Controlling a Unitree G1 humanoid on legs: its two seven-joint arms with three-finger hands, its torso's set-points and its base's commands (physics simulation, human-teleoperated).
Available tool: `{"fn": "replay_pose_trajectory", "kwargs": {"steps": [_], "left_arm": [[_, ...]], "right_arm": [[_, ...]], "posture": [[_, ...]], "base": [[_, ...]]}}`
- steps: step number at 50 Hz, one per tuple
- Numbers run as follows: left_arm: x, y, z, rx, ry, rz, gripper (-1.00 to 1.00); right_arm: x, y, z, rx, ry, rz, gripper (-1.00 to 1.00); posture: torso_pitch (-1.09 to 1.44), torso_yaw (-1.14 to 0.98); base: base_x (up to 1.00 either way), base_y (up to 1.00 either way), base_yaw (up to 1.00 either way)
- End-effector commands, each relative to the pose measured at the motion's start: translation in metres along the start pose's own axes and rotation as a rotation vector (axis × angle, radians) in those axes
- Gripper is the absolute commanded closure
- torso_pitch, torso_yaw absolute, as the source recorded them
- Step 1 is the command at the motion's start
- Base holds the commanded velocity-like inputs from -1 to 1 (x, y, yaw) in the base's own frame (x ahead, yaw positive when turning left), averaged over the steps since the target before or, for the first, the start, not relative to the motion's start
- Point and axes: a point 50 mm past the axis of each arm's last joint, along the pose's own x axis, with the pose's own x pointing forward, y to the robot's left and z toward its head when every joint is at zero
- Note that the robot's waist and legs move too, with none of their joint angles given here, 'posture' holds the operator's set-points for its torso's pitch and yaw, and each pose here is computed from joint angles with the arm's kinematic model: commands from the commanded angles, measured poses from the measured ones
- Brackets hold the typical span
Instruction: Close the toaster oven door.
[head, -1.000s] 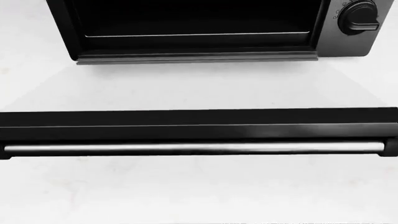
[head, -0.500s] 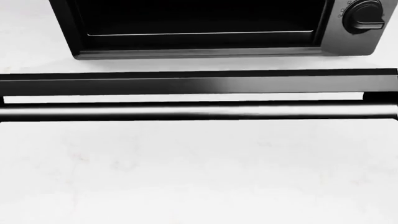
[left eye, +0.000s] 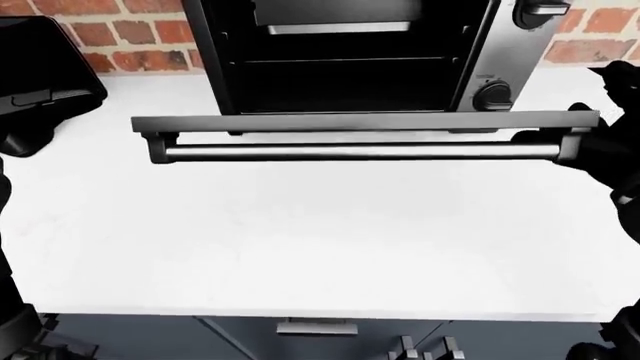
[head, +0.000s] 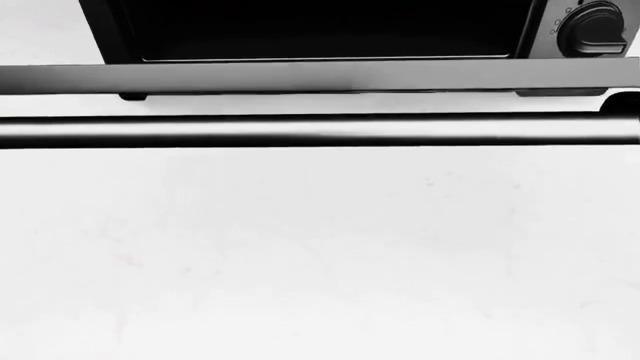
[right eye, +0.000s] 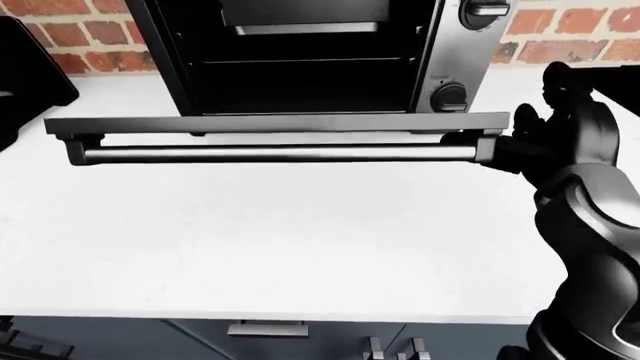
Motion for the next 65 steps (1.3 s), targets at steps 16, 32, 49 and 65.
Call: {"fn": "replay_pose_trajectory", "kwargs": {"steps": [16,32,49,65], "left_arm": [[-0.002,0.000,0.019,-0.003,-0.091,-0.001,-1.00],[-0.004,0.000,0.017,-0.002,-0.086,-0.007,-1.00],[-0.014,-0.011,0.006,0.007,-0.076,-0.039,-1.00],[-0.020,-0.018,0.001,-0.008,-0.065,-0.058,-1.00]], "right_arm": [[-0.001,0.013,0.027,0.102,-0.055,0.032,-1.00],[0.008,0.016,0.034,0.169,0.019,0.001,-1.00],[0.021,0.022,0.057,0.207,0.004,-0.008,-1.00],[0.031,0.022,0.075,0.192,-0.035,-0.011,-1.00]], "posture": [[0.00,0.00],[0.00,0.00],[0.00,0.00],[0.00,0.00]], "base": [[0.00,0.00,0.00],[0.00,0.00,0.00],[0.00,0.00,0.00],[0.00,0.00,0.00]]}}
